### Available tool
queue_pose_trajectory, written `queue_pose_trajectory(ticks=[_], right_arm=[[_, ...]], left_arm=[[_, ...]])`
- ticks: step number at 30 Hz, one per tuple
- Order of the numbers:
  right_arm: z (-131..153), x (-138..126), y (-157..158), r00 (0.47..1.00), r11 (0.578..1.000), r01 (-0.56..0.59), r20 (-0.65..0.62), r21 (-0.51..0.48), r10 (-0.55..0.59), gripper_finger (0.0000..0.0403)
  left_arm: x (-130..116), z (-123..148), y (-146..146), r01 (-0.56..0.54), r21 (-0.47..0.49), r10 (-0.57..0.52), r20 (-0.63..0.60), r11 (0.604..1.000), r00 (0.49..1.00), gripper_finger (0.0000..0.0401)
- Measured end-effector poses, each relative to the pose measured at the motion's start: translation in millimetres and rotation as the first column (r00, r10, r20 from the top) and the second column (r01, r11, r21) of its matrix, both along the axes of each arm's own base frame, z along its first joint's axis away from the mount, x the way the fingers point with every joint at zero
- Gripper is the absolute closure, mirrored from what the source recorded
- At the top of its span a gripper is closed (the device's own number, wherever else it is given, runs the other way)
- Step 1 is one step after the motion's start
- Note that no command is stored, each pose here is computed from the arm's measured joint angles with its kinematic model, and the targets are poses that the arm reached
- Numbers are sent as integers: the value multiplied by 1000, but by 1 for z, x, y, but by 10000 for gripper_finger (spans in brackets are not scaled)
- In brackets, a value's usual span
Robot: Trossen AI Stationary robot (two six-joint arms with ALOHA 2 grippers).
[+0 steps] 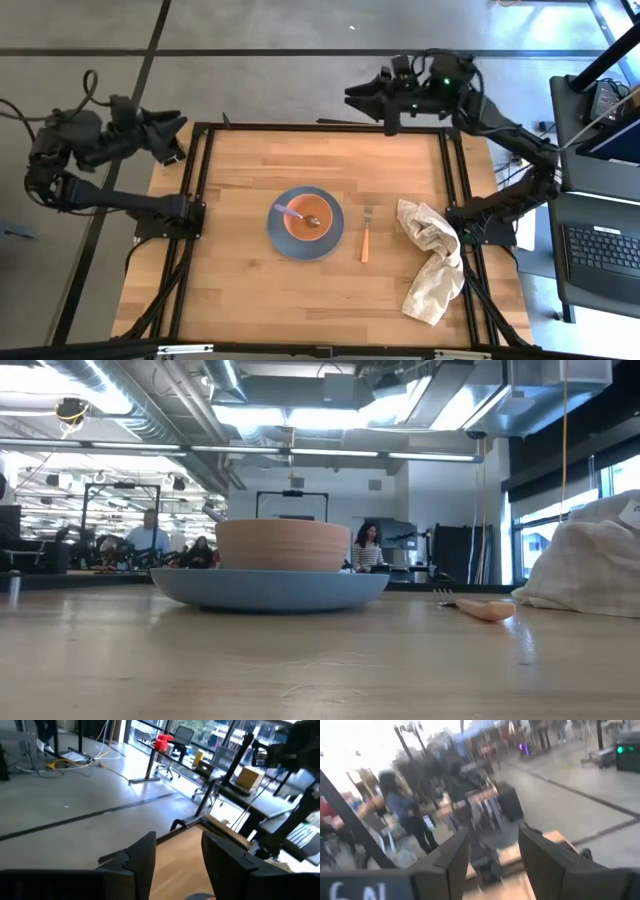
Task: Set table place
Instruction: Return to Home Position
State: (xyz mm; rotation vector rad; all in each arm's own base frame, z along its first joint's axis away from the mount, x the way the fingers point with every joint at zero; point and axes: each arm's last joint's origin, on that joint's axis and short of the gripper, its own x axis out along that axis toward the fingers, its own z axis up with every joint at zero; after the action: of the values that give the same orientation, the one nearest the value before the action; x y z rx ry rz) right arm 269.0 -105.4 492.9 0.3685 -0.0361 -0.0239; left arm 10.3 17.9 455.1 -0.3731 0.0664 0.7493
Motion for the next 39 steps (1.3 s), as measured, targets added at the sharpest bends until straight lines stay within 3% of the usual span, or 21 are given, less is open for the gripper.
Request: queue_pose_trajectory(ticks=[5,11,17,22,27,31,39], right_arm=[[-18,-17,13,986,999,-32,166,-5,32,231],[-58,-16,40,950,999,-45,311,12,39,231],[-116,-16,54,966,999,40,254,4,-40,231],[-143,-46,60,947,997,68,311,31,-74,231],[-171,-79,67,909,998,65,413,6,-61,231],[-201,-92,70,935,997,40,350,64,-60,231],[-215,-118,77,920,999,8,391,43,-24,231]], left_arm=[[-13,-32,-1,-10,-18,11,109,1000,994,250],[8,-53,-1,71,81,-89,242,994,966,250],[34,-82,1,96,86,-110,171,992,979,250],[45,-107,2,97,13,-98,152,995,984,250],[48,-129,2,76,0,-76,138,997,988,250],[47,-141,2,76,-6,-74,171,997,982,250],[43,-156,0,146,34,-150,226,989,963,250]])
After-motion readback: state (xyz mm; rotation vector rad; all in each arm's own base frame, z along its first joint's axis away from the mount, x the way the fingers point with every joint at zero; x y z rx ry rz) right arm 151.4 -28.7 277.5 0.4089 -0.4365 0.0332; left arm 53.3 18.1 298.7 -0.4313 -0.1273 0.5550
